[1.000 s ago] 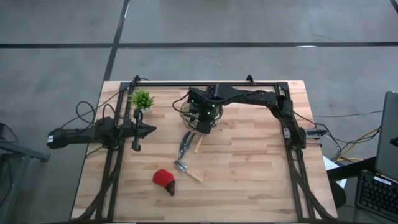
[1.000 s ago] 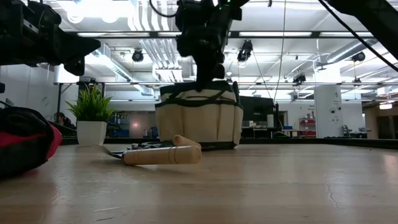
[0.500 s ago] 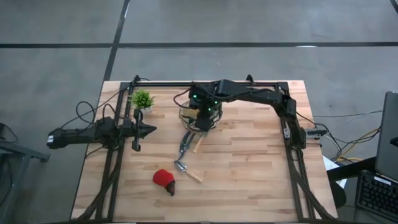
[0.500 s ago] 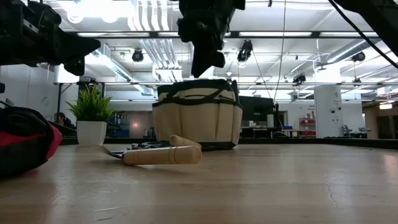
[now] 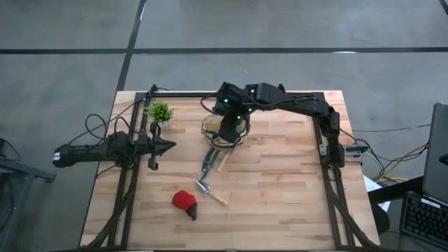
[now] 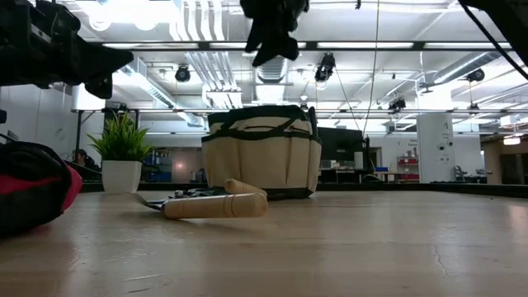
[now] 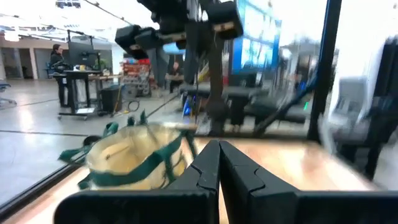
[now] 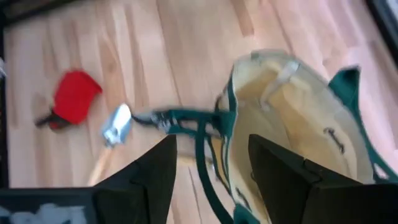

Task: Pick & Place Garden tools in Gardening bag
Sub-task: Put the green shear scissors into the brown gardening bag

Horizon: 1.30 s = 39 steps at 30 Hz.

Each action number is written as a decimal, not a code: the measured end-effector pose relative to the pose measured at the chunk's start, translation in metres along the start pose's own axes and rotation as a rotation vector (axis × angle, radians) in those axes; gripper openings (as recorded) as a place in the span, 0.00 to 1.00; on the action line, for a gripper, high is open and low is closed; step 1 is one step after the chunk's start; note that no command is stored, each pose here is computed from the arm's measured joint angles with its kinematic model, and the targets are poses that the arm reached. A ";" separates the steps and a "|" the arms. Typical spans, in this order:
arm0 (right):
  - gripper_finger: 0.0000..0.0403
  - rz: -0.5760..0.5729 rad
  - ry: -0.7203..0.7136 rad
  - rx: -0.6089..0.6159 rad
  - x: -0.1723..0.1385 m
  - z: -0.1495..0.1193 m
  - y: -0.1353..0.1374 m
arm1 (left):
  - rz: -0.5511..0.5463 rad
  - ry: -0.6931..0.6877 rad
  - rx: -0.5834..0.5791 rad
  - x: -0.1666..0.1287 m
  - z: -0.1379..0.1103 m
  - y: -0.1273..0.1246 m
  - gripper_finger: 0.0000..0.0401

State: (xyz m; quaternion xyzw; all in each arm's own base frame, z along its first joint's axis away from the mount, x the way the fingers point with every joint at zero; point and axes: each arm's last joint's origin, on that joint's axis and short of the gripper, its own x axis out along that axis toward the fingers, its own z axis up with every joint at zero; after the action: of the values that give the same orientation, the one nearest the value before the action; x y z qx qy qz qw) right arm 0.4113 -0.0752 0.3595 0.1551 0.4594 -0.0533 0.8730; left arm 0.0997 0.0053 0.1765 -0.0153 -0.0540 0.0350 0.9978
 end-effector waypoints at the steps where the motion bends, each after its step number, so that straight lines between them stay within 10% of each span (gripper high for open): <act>1: 0.49 0.004 -0.024 0.010 -0.005 0.002 0.001 | -0.011 -0.031 -0.053 0.000 0.003 0.000 0.02; 19: 0.49 -0.014 -0.149 0.091 -0.045 -0.002 0.012 | 0.120 -0.251 -1.176 0.002 0.021 0.006 0.02; 26: 0.48 -0.004 -0.146 0.084 -0.044 -0.003 0.018 | 0.205 0.050 -1.228 0.018 0.009 0.003 0.09; 39: 0.43 -0.008 -0.082 0.098 -0.049 -0.012 0.023 | 0.500 0.601 -0.983 0.076 0.007 0.000 0.53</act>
State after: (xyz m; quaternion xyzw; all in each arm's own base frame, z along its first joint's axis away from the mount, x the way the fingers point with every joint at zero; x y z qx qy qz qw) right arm 0.3797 -0.0517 0.3982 0.1935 0.4206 -0.0857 0.8822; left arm 0.1744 0.0113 0.1919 -0.4936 0.2245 0.2327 0.8074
